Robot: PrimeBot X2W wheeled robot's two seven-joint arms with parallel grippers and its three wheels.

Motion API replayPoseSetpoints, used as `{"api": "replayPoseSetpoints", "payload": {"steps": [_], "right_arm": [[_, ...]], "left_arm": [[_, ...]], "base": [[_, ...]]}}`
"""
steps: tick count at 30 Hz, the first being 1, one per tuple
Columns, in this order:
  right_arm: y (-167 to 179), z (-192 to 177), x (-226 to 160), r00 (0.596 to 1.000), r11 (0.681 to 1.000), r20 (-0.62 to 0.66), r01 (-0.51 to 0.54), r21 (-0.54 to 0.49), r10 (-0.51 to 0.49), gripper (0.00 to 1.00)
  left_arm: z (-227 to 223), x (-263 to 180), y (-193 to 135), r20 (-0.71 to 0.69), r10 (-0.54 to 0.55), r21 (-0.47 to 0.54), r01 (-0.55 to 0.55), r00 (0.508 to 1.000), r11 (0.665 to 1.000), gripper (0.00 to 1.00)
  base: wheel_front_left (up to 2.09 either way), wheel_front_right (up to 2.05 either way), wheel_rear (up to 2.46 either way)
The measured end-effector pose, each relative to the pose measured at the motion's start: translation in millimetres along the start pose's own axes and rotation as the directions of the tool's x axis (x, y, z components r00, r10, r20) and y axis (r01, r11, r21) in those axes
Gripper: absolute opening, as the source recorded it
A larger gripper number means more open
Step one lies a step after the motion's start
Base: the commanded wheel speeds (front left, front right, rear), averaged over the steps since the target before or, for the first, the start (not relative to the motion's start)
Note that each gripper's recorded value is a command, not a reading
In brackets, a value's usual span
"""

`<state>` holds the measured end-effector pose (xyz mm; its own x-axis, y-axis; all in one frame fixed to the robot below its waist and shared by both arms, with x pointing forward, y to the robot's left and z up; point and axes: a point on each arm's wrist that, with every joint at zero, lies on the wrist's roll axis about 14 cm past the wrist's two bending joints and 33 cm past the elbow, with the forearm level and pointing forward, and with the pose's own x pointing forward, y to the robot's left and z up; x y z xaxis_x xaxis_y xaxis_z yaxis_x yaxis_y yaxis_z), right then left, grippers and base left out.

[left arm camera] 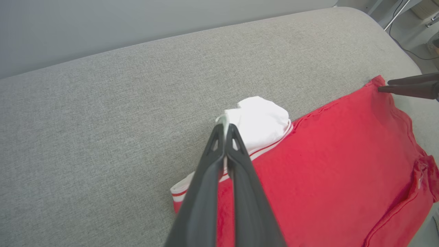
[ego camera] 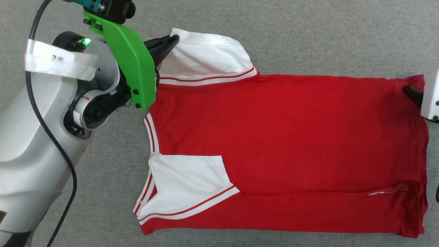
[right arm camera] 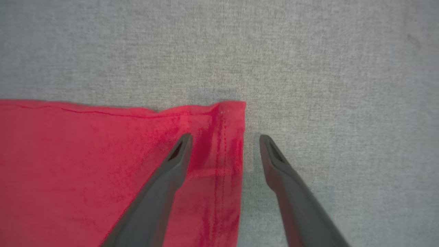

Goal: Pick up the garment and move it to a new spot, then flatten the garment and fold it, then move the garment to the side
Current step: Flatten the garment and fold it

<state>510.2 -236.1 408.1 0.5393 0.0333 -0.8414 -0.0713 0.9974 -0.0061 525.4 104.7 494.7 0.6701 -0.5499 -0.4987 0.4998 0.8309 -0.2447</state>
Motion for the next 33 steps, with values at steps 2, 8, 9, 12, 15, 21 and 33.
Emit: {"api": "replayPoseSetpoints", "payload": {"steps": [2,8,9,12,15,21,33], "right_arm": [[0.5,-2.4,8.6,1.000,1.000,-0.015,0.005,-0.012,-0.005,1.00],[9.1,-1.9,27.4,1.000,0.999,-0.023,-0.012,-0.030,0.011,1.00],[10.4,-3.2,29.6,0.999,0.999,-0.031,-0.016,-0.033,0.015,1.00],[11.5,-8.4,33.7,0.998,0.999,-0.055,-0.024,-0.036,0.022,0.45],[15.1,-6.6,34.4,0.999,0.998,-0.036,-0.036,-0.044,0.034,0.00],[16.8,8.4,29.2,0.994,0.998,0.091,-0.057,-0.019,0.058,0.00],[7.7,21.3,-12.8,0.942,0.995,0.330,-0.089,0.049,0.068,0.00]], "left_arm": [[-2.7,0.6,1.3,-0.004,0.000,-0.003,0.000,1.000,1.000,0.00],[-13.3,1.0,9.8,-0.025,0.014,-0.014,-0.015,1.000,1.000,0.00],[-15.2,0.4,11.6,-0.028,0.019,-0.016,-0.019,0.999,1.000,0.00],[-19.7,-0.9,13.8,-0.036,0.025,-0.023,-0.026,0.999,0.999,0.00],[-20.0,-2.7,15.9,-0.032,0.034,-0.026,-0.034,0.999,0.999,0.00],[-23.4,-9.4,21.7,-0.021,0.060,-0.047,-0.061,0.998,0.997,0.00],[-32.6,-38.2,17.0,0.037,0.104,-0.111,-0.099,0.994,0.989,0.00]], "base": [[0.00,0.00,0.00],[0.00,0.00,0.00],[0.00,0.00,0.00],[0.00,0.00,0.00],[0.00,0.00,0.00],[0.00,0.00,0.00],[0.00,0.00,0.00]]}}
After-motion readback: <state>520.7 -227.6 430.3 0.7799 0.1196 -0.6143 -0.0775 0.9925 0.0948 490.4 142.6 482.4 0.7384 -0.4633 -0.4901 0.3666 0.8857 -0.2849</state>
